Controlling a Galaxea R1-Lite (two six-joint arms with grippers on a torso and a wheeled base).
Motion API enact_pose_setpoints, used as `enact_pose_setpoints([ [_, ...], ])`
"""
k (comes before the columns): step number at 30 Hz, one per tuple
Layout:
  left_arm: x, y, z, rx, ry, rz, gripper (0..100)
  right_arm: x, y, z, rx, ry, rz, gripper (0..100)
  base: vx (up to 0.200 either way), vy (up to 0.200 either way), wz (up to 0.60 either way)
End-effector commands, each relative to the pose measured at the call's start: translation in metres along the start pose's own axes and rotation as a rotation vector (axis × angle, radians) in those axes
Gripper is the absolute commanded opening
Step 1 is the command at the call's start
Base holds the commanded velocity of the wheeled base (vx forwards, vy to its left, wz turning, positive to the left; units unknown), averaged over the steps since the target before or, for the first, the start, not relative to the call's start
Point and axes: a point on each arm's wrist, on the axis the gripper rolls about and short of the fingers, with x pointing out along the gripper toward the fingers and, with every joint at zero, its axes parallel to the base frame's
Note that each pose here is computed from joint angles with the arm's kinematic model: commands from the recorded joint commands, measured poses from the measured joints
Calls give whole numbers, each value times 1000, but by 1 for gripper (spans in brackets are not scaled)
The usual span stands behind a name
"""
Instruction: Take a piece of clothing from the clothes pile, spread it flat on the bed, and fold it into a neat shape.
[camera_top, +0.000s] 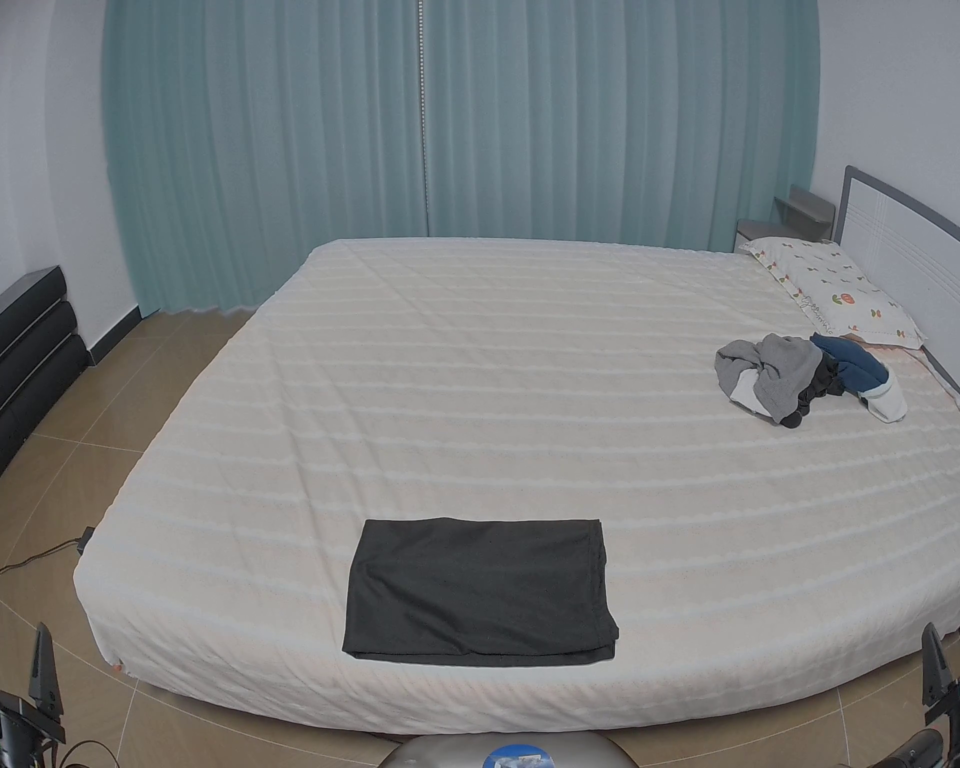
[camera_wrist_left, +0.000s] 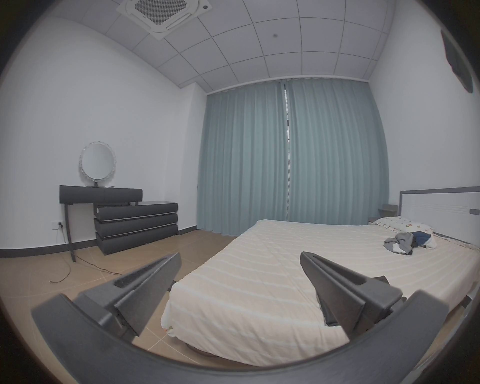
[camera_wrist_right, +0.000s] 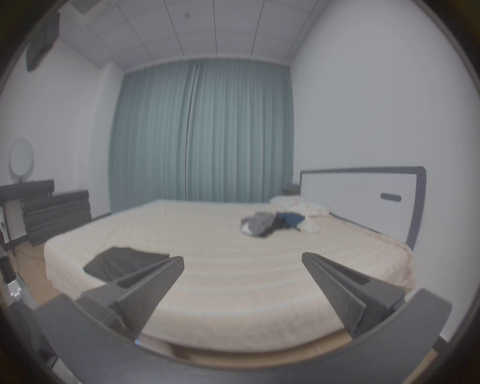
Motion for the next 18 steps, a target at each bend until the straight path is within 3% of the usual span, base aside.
enact_pose_setpoints([
  [1,4,-3,-21,-9,18,-113,100,6,4,-22,25,1,76,100,0,0,0],
  [7,3,-5,-22,-34,33,-202,100,5,5,-27,40,44,106,100,0,0,0],
  [12,3,-7,-26,0,71,-297,100,5,5,-26,34,39,106,100,0,0,0],
  [18,3,-7,-28,15,84,-301,100,5,5,-27,34,41,108,100,0,0,0],
])
